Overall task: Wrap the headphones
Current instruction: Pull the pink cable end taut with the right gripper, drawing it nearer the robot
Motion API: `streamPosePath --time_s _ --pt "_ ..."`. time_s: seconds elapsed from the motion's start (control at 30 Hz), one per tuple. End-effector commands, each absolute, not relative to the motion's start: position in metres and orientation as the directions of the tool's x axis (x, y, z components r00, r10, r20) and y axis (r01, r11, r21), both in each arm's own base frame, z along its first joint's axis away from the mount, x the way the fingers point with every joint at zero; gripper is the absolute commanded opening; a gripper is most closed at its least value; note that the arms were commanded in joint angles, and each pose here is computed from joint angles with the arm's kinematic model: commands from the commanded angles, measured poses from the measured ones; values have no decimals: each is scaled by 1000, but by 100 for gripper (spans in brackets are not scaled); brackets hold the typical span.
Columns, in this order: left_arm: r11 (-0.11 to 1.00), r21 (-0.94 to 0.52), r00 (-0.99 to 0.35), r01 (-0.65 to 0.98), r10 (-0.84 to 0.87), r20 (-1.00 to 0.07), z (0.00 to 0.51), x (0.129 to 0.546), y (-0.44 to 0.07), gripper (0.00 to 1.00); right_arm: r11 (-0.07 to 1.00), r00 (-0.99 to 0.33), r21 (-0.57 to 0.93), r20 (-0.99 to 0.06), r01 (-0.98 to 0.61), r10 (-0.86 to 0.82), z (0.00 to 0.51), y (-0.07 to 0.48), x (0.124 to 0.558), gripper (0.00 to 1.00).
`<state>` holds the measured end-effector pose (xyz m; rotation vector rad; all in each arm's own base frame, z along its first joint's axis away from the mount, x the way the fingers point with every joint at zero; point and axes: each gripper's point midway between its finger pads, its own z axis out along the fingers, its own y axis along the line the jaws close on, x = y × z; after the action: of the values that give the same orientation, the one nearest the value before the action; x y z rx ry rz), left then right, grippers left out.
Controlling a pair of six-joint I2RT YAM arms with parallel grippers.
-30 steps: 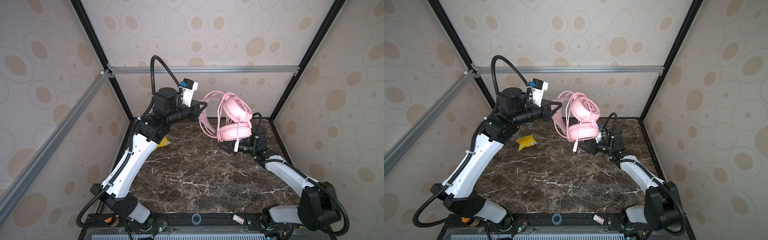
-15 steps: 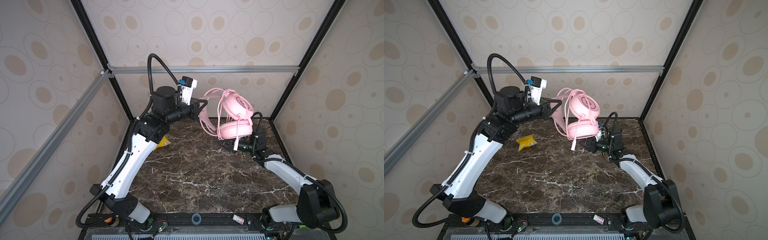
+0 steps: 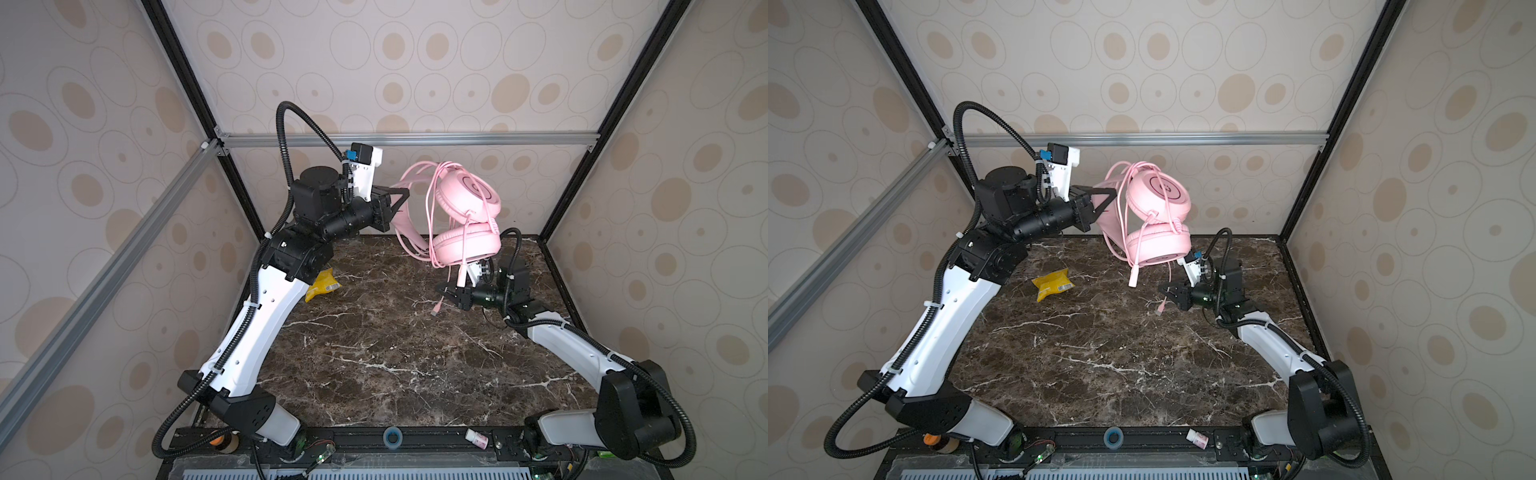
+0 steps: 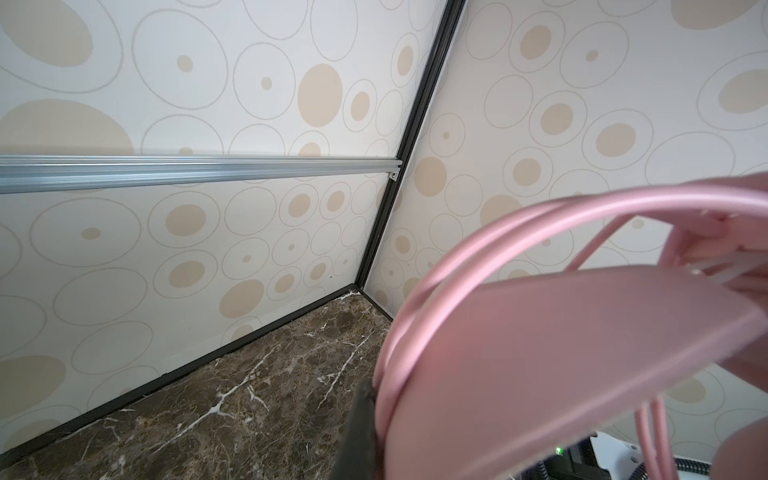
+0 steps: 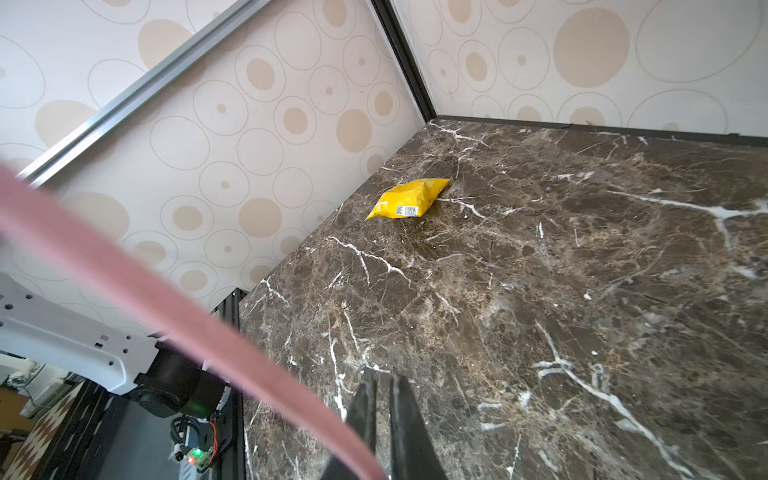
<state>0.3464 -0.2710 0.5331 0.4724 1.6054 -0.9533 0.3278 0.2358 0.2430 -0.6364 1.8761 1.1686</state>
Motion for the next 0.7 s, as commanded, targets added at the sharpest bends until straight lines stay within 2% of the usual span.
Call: streamPosePath --time_s 0.0,0.3,0.4,0.57,0.67 --pt "539 -332 -185 774 -310 -933 583 331 -261 0 418 -518 471 -855 -777 2 254 240 322 9" --pt "632 -366 -125 683 -392 -911 589 352 -238 0 450 -533 462 -845 -764 -37 247 240 307 0" --pt "673 -371 -112 640 -396 -911 586 360 -231 0 482 -534 439 -842 -758 -73 248 237 302 0" --pt "791 -406 -96 458 -410 -907 569 387 -205 0 559 -548 365 -812 -745 -200 251 230 284 0" --pt "817 -445 -101 368 -441 -892 560 402 -195 0 570 -556 340 -791 -748 -258 255 229 267 0"
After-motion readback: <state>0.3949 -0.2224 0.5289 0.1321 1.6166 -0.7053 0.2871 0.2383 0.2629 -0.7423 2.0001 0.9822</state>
